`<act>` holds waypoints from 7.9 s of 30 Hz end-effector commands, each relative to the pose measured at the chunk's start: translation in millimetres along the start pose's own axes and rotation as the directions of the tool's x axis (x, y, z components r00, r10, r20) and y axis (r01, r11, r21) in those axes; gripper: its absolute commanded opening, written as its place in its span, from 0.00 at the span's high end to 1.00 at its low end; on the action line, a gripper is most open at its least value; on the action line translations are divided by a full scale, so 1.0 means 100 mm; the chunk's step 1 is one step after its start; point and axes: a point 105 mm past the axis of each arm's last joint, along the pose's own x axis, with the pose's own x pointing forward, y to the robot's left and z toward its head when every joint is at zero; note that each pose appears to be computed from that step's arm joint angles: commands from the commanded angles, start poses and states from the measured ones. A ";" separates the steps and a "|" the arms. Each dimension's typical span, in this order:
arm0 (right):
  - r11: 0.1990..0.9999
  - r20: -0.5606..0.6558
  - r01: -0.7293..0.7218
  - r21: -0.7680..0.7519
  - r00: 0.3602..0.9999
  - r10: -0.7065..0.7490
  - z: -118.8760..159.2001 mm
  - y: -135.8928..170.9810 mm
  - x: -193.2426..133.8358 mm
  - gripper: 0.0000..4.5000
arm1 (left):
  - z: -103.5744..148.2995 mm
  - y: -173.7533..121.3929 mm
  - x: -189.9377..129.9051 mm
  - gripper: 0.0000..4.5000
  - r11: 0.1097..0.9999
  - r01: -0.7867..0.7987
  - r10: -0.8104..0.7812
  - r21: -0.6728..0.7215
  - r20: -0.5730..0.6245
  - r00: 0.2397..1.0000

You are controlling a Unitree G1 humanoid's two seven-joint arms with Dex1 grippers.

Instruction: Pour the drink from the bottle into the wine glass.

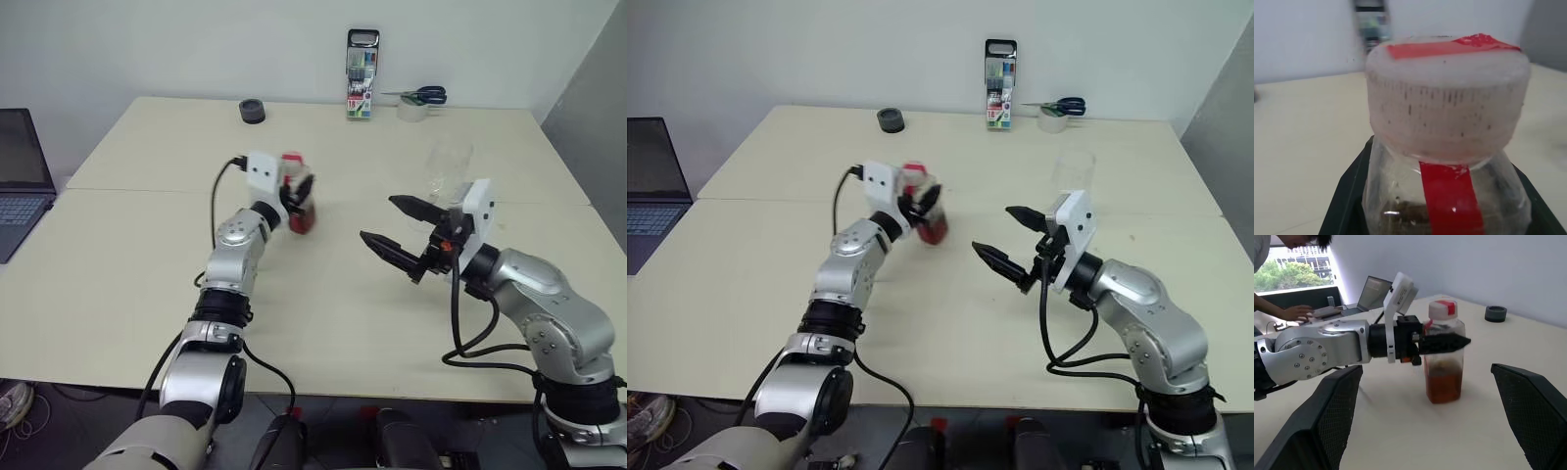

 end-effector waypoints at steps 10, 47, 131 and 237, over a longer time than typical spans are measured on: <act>0.998 0.056 0.035 -0.049 0.998 -0.032 0.36 0.13 0.06 0.00 | 0.32 -0.90 0.05 0.60 0.778 0.628 -0.628 0.016 0.054 0.776; 0.980 -0.106 -0.169 -0.109 0.982 0.158 0.01 0.02 0.28 0.58 | 0.20 -1.03 -0.12 0.60 0.641 0.759 -0.758 0.113 -0.063 0.649; 0.993 -0.070 -0.019 -0.114 0.998 0.011 0.09 -0.07 0.08 0.00 | 0.20 -0.80 -0.08 0.61 0.721 0.675 -0.675 0.158 -0.058 0.735; 0.978 -0.028 0.186 -0.090 0.982 -0.189 0.06 -0.29 -0.03 0.00 | 0.14 -0.88 -0.08 0.62 0.683 0.712 -0.713 0.164 -0.063 0.699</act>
